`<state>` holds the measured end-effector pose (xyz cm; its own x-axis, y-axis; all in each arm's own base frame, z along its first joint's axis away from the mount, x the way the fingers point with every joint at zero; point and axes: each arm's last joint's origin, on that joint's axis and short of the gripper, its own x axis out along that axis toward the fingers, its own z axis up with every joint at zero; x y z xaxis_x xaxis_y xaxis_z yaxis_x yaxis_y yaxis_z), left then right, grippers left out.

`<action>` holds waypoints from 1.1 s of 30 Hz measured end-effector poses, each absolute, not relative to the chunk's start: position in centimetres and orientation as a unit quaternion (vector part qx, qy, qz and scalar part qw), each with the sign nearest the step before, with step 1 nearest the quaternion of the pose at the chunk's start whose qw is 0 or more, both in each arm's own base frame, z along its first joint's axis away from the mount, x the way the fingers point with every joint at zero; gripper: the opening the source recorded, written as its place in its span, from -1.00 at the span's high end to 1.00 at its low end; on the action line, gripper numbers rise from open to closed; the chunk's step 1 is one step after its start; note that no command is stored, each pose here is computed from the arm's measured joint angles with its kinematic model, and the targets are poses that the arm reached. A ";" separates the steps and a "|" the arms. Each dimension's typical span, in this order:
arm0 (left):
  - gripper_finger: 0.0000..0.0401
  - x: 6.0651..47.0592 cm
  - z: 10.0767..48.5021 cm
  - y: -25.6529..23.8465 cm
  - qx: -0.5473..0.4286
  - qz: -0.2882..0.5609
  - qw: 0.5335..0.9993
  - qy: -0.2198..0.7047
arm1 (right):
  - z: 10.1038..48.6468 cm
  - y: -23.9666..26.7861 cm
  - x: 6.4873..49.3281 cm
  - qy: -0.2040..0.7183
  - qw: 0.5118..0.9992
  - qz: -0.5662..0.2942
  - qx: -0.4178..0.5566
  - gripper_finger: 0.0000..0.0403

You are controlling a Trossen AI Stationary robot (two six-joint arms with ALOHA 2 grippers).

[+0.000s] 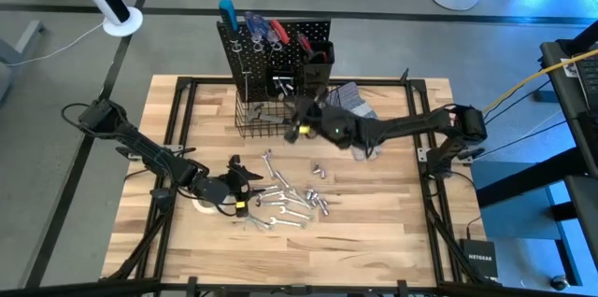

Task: Hang tools onto peg board
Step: Put the socket into the left black bin on the peg board

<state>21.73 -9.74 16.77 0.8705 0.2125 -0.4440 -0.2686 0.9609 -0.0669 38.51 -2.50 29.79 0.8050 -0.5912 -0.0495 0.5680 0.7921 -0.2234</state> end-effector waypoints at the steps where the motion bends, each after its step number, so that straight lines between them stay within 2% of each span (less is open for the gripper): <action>1: 0.09 21.7 16.8 -9.7 -0.063 0.125 0.965 0.222 | 29.8 -3.1 38.5 0.058 0.943 -0.313 -0.097 0.67; 12: 0.09 21.7 16.8 -9.7 -0.062 0.124 0.965 0.222 | 29.5 -6.5 38.1 0.067 0.934 -0.342 -0.073 0.64; 21: 0.09 21.7 16.8 -9.8 -0.062 0.124 0.965 0.222 | 29.4 -6.5 38.0 0.076 0.935 -0.339 -0.075 0.25; 28: 0.09 21.7 16.8 -9.8 -0.064 0.124 0.965 0.222 | 31.4 -3.3 36.8 0.081 0.945 -0.303 -0.096 0.14; 33: 0.09 21.7 16.8 -9.8 -0.064 0.122 0.965 0.223 | 32.5 1.7 33.8 0.164 0.953 -0.214 -0.136 0.14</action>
